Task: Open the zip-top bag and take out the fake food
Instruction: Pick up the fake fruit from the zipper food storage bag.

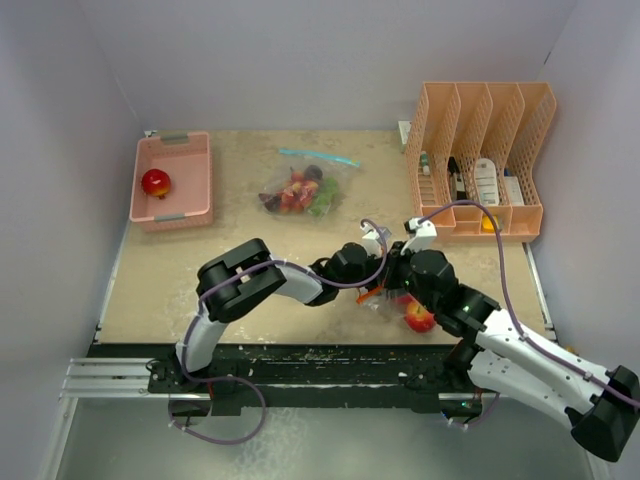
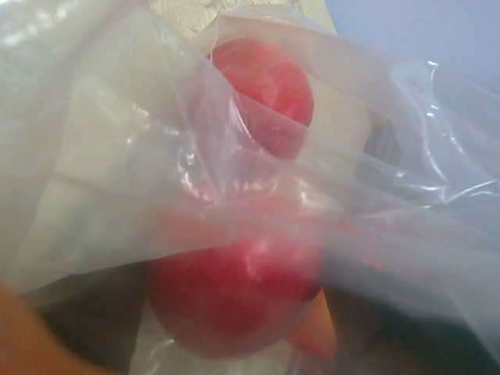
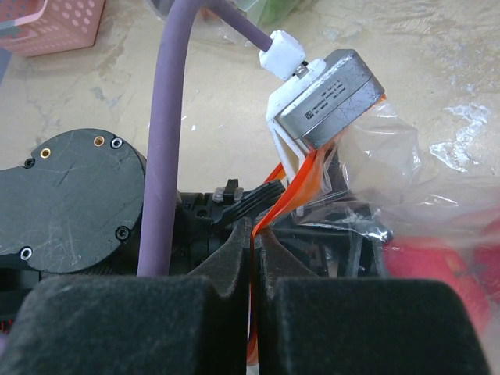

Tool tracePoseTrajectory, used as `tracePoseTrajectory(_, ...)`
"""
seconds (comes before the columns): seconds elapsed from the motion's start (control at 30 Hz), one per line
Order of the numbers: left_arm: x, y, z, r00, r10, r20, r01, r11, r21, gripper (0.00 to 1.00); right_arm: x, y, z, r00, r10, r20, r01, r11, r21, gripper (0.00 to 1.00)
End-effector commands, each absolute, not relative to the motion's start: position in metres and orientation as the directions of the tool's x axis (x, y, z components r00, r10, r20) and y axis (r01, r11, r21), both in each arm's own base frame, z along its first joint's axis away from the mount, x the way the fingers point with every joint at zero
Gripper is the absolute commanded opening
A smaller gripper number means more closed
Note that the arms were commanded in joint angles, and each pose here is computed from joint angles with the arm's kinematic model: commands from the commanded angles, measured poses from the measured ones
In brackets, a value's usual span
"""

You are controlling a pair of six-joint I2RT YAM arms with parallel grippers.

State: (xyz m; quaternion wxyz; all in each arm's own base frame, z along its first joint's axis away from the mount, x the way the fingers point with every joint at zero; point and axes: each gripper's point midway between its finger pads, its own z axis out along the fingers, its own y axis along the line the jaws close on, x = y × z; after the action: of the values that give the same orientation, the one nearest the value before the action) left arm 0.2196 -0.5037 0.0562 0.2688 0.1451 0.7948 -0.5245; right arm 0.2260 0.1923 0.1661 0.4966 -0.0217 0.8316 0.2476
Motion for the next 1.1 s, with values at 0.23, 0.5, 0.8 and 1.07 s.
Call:
tracePoseTrajectory(0.23,0.204,-0.463,0.106,-0.793,-0.11,-0.599,0.533,0.349,-0.771,0.58,0.225,0.184,0.181,-0.463,0.255,-0.849,-0.268,0.872,0.409,0.0)
tracePoseTrajectory(0.5,0.19,-0.402,0.178,-0.723,-0.138,-0.677,0.592,0.381,-0.71,0.61,0.242,0.188,0.158,-0.484,0.21,-0.849,-0.216,0.912,0.349,0.0)
tracePoseTrajectory(0.8,0.224,-0.283,0.226,-0.615,-0.18,-0.768,0.48,0.687,-0.546,0.61,0.255,0.209,0.125,-0.531,0.177,-0.829,-0.221,0.915,0.337,0.0)
tracePoseTrajectory(1.07,0.226,-0.286,0.254,-0.604,-0.196,-0.772,0.496,0.666,-0.557,0.61,0.268,0.234,0.133,-0.512,0.173,-0.841,-0.286,0.889,0.357,0.0)
